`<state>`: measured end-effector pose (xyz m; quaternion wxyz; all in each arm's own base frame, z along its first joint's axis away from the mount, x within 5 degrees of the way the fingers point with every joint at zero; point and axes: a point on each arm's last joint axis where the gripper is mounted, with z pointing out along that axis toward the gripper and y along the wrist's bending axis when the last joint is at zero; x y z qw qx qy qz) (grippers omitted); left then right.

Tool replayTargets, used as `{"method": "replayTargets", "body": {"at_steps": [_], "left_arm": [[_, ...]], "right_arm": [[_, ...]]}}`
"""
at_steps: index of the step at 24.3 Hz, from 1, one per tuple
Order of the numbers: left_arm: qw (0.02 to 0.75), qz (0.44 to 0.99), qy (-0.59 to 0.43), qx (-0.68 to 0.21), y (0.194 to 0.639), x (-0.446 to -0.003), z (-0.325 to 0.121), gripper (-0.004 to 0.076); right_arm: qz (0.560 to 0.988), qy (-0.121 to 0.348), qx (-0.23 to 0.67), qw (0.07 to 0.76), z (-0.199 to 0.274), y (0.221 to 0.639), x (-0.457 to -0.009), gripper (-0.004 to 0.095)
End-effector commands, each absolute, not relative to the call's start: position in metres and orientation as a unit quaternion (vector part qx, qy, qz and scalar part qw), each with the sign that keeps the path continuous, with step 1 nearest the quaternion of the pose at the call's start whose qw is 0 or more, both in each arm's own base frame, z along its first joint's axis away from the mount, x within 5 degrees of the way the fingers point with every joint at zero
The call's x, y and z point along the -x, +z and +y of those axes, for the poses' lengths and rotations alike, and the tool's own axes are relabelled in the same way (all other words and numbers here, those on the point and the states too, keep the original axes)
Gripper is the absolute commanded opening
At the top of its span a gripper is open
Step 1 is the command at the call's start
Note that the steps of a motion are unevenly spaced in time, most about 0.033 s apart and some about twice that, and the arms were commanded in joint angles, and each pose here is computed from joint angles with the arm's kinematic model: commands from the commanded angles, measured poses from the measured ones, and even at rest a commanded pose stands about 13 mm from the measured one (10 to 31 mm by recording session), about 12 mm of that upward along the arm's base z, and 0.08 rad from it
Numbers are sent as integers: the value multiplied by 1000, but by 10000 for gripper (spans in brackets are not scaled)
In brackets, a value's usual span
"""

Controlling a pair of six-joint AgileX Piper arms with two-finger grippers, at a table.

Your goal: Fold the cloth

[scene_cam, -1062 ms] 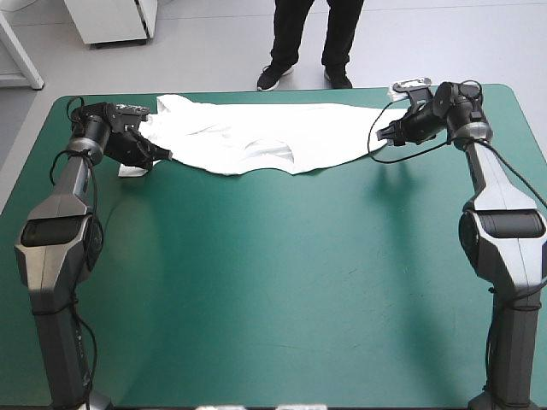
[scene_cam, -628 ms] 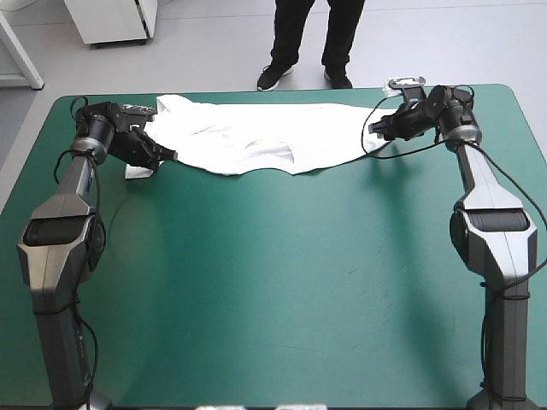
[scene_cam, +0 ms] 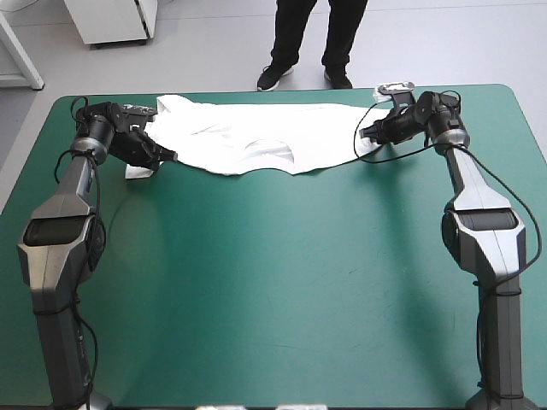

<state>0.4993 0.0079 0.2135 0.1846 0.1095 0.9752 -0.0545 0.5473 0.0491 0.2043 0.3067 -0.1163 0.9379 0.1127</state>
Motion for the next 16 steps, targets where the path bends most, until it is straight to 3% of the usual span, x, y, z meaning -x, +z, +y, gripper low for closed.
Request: {"method": "replayTargets", "body": {"at_steps": [1, 9, 16], "left_arm": [[187, 972, -91, -112, 233, -493, -7, -9], [186, 972, -91, -112, 233, -493, -7, -9], [216, 964, -100, -119, 275, -479, -10, -9]], "right_arm": [[937, 129, 139, 294, 67, 212, -541, 243], [946, 148, 146, 248, 73, 201, -536, -15], [936, 164, 162, 266, 75, 250, -521, -16]]}}
